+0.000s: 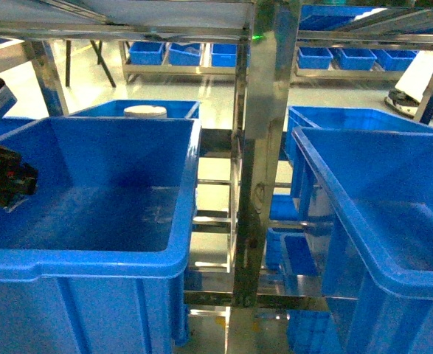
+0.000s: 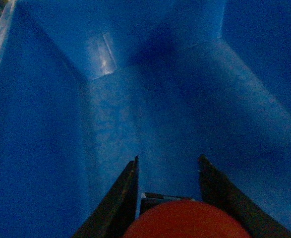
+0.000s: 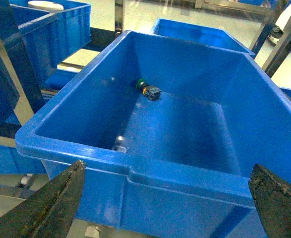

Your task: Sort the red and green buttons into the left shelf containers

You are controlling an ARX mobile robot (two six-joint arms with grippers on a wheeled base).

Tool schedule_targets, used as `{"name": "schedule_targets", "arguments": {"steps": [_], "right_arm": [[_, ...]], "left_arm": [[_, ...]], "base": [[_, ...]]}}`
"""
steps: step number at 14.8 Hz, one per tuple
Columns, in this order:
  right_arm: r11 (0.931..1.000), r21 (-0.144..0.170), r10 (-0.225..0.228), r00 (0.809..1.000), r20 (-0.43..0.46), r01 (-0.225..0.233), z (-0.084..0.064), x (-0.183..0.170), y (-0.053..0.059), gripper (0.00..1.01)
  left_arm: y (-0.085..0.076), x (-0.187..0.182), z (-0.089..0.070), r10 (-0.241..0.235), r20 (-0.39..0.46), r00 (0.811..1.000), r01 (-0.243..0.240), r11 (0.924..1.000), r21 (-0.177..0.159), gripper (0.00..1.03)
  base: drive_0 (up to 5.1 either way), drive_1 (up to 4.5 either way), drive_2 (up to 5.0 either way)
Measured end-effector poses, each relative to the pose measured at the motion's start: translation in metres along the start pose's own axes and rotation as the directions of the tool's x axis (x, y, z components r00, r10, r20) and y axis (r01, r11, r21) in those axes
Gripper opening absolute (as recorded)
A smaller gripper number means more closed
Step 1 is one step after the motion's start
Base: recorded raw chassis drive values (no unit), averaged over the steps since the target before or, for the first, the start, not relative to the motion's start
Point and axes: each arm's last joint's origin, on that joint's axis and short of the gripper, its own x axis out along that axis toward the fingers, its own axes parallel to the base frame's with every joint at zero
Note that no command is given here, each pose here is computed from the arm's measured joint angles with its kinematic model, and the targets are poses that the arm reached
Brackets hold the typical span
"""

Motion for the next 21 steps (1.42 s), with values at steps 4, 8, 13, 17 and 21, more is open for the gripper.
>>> {"name": "schedule_targets", "arguments": {"steps": [4,8,13,17,21], "right_arm": [[1.0000,0.000,0.000,1.000,0.000,0.000,0.000,0.000,0.000,0.98],[1.0000,0.000,0.000,1.000,0.000,0.000,0.000,0.000,0.000,0.98],[1.0000,0.000,0.000,1.000,0.000,0.000,0.000,0.000,0.000,0.98],[1.0000,0.000,0.000,1.000,0.000,0.000,0.000,0.000,0.000,0.98],[0.9994,0.006,-0.034,0.996,0.085,0.034,-0.001,0.003,0.000,0.94]], "left_arm": [[-0.019,0.003,0.012,-0.070,0.038,0.997,0.070,0.9975,-0.006,0.84],[-0.025,-0.032,-0.001,-0.053,0.075,0.996,0.059,0.9952,-0.078,0.98],[-0.058,-0.096,-0.023,-0.141,0.190,0.972,0.161,0.9824,-0.095,0.98],[-0.060,-0.158,-0.036,-0.074,0.318,0.945,0.135,0.9754,-0.174,0.98],[-0.060,-0.166,-0.031,-0.047,0.373,0.926,0.128,0.9724,-0.195,0.97]], "base": [[0.0,0.00,0.0],[0.0,0.00,0.0],[0.0,0.00,0.0],[0.0,0.00,0.0],[0.0,0.00,0.0]]}}
